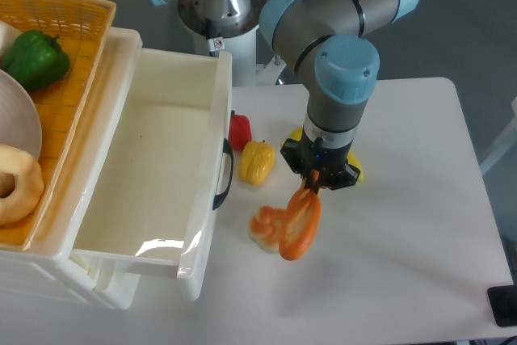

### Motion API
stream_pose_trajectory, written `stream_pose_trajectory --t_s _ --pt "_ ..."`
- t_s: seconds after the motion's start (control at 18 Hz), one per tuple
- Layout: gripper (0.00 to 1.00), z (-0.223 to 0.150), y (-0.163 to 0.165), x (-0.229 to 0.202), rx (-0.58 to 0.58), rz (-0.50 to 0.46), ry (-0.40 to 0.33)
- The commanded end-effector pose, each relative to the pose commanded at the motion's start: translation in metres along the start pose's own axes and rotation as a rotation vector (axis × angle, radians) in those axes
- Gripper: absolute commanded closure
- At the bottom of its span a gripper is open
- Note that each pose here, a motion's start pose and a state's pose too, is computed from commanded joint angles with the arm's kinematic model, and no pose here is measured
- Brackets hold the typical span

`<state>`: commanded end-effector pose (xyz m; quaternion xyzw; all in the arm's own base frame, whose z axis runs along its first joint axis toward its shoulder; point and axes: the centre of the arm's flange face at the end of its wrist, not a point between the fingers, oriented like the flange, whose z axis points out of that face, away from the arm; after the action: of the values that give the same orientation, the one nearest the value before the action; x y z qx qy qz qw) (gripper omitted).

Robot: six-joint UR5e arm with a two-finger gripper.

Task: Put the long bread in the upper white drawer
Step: 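Close the gripper on the long orange bread roll and lift it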

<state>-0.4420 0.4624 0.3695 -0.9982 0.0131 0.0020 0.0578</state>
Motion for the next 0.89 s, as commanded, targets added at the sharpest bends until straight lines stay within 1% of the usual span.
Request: stream_pose_trajectory --t_s 0.61,0.89 --pt "0.93 -0.011 -0.003 -0.006 0.013 -0.013 -0.021" --pt "0.93 -0.013 -0.004 -0.005 0.015 -0.039 -0.025"
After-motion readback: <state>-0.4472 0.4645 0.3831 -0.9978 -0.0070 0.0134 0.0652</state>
